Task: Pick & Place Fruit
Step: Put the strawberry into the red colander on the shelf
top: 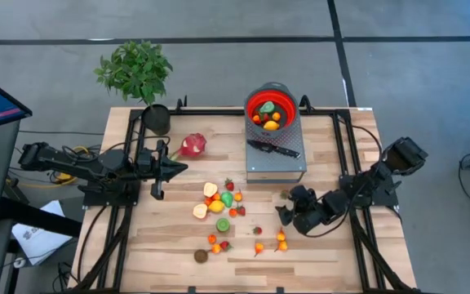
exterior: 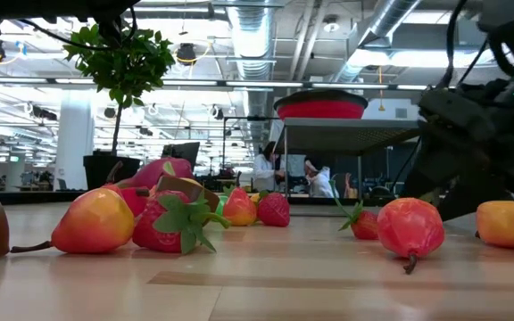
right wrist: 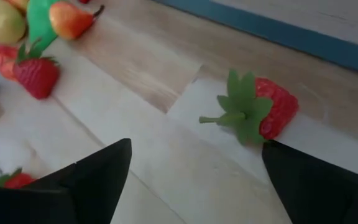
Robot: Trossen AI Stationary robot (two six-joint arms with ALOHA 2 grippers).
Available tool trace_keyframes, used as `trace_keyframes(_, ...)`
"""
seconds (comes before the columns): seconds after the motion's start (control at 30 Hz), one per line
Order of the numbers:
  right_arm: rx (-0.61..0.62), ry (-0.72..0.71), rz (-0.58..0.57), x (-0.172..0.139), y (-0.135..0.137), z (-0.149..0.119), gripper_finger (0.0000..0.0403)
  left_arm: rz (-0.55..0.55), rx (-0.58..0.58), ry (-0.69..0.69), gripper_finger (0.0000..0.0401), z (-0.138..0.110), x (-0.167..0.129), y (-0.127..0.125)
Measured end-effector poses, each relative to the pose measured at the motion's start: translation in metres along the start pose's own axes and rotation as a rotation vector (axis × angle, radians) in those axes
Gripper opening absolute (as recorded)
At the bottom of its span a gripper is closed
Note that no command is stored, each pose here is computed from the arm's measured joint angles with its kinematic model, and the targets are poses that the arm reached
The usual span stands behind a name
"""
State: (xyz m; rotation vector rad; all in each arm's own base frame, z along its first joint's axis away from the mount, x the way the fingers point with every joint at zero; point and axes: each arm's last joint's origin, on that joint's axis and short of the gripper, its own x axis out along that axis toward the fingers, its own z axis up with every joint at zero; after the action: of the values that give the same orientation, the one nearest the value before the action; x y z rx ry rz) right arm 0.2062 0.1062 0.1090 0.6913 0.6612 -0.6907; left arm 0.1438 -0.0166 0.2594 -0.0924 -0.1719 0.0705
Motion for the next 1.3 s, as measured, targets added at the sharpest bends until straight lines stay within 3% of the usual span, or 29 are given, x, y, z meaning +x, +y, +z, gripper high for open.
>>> trace_keyframes(0.27,0.064,0.049,-0.007,0.003,0.000,0.004,0.0320,0.000,0.000,-0.001,0.0003,0.000,0.000,0.000)
trace_keyframes(0.57,0.039,0.123,-0.038,-0.002,0.006,0.004,0.0293,0.000,0.000,-0.001,0.0003,0.000,0.000,0.000)
trace_keyframes(1.0,-0.006,0.174,-0.219,-0.008,-0.001,0.009,0.0290,0.000,0.000,0.000,0.0003,0.000,0.000,0.000)
trace_keyframes(1.3,-0.021,0.165,-0.215,-0.003,0.001,0.017,0.0291,0.000,0.000,-0.001,0.0003,0.000,0.000,0.000)
